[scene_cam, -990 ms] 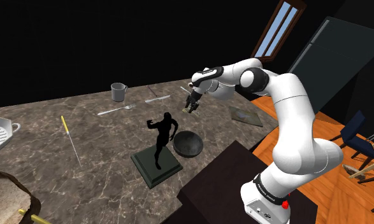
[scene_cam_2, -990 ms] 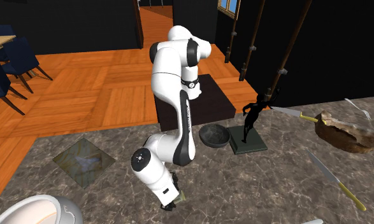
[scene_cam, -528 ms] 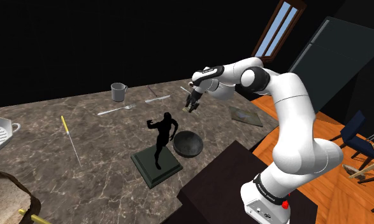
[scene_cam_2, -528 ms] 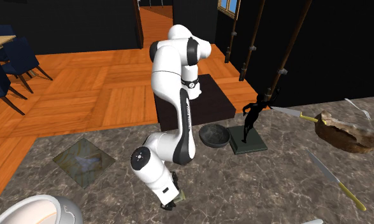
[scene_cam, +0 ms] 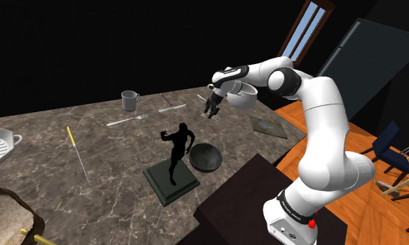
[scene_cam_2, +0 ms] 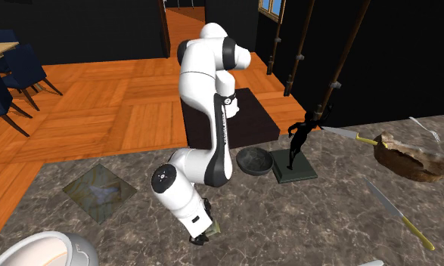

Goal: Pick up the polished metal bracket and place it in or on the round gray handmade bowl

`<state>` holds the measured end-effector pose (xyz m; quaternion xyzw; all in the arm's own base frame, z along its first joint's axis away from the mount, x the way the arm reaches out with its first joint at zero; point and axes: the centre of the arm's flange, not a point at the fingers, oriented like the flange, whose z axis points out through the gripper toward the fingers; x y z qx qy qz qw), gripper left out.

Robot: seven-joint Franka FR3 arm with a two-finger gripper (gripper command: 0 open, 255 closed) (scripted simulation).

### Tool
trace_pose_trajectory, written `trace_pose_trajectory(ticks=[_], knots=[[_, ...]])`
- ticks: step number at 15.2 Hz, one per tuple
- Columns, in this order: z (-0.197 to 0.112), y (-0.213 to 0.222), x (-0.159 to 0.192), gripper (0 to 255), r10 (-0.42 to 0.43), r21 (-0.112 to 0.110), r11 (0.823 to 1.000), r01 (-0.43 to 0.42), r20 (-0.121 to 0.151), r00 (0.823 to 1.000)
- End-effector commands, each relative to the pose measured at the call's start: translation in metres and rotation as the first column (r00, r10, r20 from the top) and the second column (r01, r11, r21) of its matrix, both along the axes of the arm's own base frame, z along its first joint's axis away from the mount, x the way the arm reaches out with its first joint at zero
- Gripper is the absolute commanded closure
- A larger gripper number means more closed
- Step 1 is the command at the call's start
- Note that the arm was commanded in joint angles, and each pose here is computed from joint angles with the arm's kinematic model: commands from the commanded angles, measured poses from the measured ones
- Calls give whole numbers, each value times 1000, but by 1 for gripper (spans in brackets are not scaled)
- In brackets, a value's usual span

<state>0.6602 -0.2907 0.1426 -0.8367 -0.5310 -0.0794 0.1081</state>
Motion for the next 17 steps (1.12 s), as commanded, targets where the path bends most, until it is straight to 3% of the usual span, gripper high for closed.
trace_pose_trajectory(ticks=[1, 17], knots=[[11, -1, 0, 255, 0, 0, 1000, 0, 0, 1000], [95, -1, 0, 255, 0, 0, 1000, 0, 0, 1000]])
